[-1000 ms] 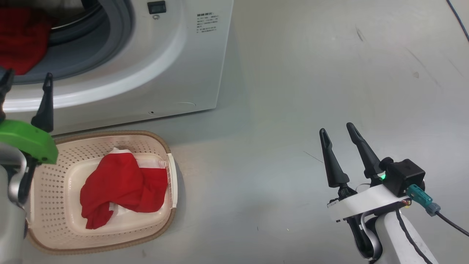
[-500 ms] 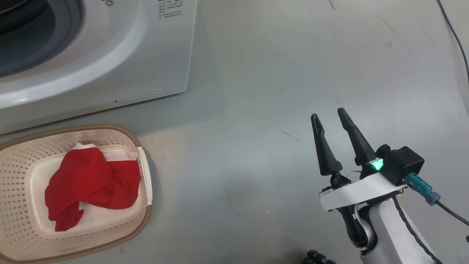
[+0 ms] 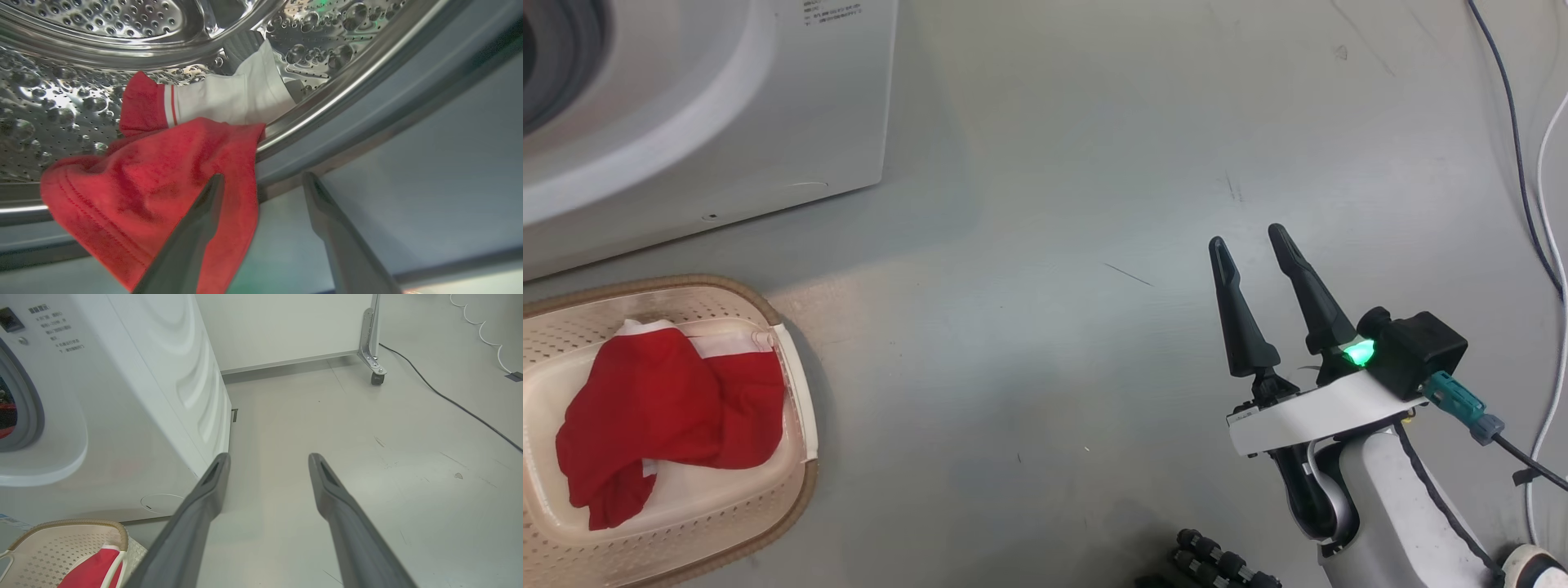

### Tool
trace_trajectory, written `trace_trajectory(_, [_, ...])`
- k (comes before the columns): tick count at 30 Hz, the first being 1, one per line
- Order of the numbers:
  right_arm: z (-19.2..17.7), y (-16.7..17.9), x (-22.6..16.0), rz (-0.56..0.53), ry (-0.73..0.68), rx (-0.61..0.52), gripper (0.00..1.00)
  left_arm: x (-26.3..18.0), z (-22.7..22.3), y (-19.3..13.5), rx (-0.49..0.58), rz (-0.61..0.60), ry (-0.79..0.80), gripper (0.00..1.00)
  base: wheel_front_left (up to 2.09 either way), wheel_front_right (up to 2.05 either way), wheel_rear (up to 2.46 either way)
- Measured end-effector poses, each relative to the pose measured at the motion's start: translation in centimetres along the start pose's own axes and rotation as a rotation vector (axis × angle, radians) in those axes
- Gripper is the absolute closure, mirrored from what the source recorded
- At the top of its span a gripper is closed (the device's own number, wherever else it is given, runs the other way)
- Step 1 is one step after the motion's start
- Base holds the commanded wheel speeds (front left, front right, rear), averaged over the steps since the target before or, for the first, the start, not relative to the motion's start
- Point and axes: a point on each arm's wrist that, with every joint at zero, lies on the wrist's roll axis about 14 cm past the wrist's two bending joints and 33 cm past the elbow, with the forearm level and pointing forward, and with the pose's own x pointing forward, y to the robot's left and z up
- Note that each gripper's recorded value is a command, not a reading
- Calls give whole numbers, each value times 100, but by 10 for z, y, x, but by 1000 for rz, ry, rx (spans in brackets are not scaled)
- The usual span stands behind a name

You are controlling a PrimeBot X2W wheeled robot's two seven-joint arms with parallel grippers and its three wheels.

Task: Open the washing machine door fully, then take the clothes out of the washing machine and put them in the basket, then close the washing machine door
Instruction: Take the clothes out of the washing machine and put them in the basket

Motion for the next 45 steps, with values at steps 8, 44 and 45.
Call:
trace_trajectory(8, [-2, -3, 1, -14, 5, -5, 0, 11, -4, 5, 12, 20, 45, 0, 0, 0, 0])
trace_trajectory(44, [-3, 3, 14, 6, 4, -12, 0, 23, -8, 4, -32, 27, 56, 100, 0, 0, 0])
trace_trajectory(45, [-2, 3, 14, 7, 2, -11, 0, 22, -8, 4, -34, 28, 56, 100, 0, 0, 0])
